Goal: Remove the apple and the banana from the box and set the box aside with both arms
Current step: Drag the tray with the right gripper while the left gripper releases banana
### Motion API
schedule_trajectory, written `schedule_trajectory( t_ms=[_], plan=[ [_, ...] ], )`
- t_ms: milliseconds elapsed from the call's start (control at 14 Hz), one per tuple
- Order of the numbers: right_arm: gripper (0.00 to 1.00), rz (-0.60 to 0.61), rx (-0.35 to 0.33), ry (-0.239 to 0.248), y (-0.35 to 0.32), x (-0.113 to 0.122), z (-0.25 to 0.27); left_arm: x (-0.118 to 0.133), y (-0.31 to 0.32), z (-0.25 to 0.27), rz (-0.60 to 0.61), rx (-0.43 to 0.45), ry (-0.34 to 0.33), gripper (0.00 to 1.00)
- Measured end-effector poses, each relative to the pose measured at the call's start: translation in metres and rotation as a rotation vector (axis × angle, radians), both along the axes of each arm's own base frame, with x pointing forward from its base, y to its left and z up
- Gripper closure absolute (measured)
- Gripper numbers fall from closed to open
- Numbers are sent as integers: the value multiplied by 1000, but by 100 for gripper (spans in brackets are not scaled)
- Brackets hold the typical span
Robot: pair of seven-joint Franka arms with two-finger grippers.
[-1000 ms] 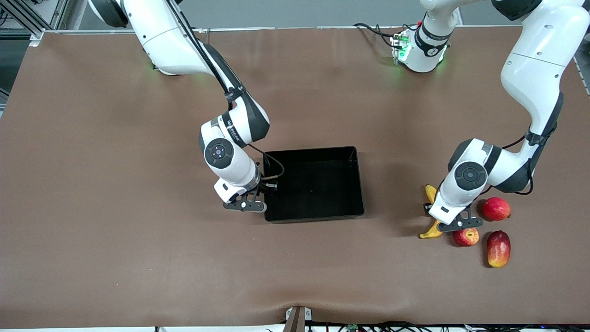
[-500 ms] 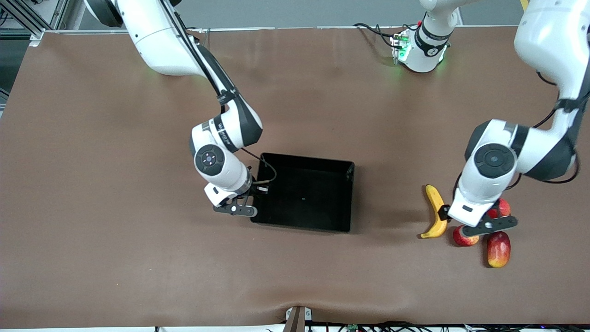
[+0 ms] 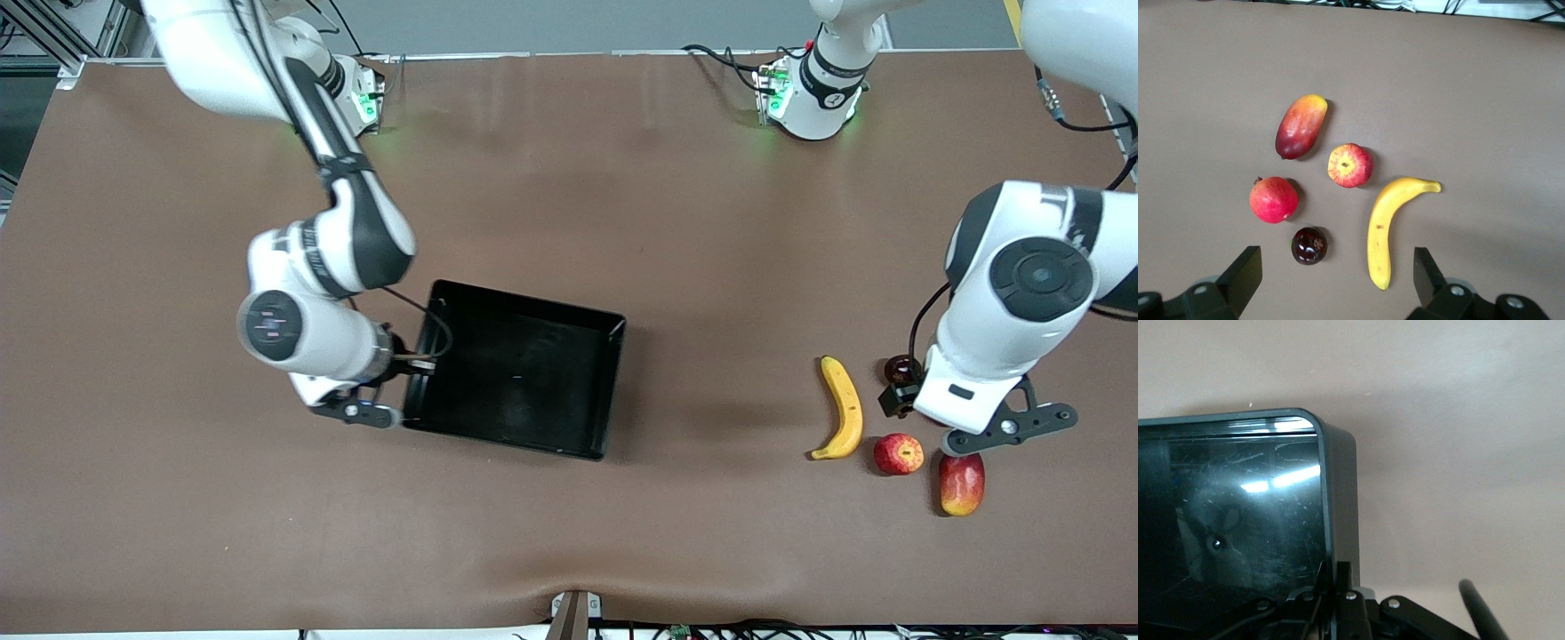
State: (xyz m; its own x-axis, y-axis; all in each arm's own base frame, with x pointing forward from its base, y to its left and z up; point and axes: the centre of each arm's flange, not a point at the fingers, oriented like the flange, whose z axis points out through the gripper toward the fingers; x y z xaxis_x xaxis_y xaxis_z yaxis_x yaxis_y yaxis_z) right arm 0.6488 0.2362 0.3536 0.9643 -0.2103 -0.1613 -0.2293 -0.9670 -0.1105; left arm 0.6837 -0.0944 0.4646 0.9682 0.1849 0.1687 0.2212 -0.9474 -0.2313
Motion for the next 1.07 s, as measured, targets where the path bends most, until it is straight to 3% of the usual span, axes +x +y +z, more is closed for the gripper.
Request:
schedule_trajectory(
  t_ms=[286, 500, 786, 1071],
  plan=[
    [94, 59, 19, -4, -59, 0, 6, -18, -8, 52, 26, -64, -26, 0],
    [94, 94, 30, 22, -116, -5, -8, -32, 0, 87, 3, -113, -30, 0],
    [94, 145, 55, 33, -206, -12, -30, -51, 20, 121, -44, -156, 7, 0],
    [94, 167, 76, -15, -310, -16, -35, -75, 38, 152, -99, -229, 34, 0]
  ],
)
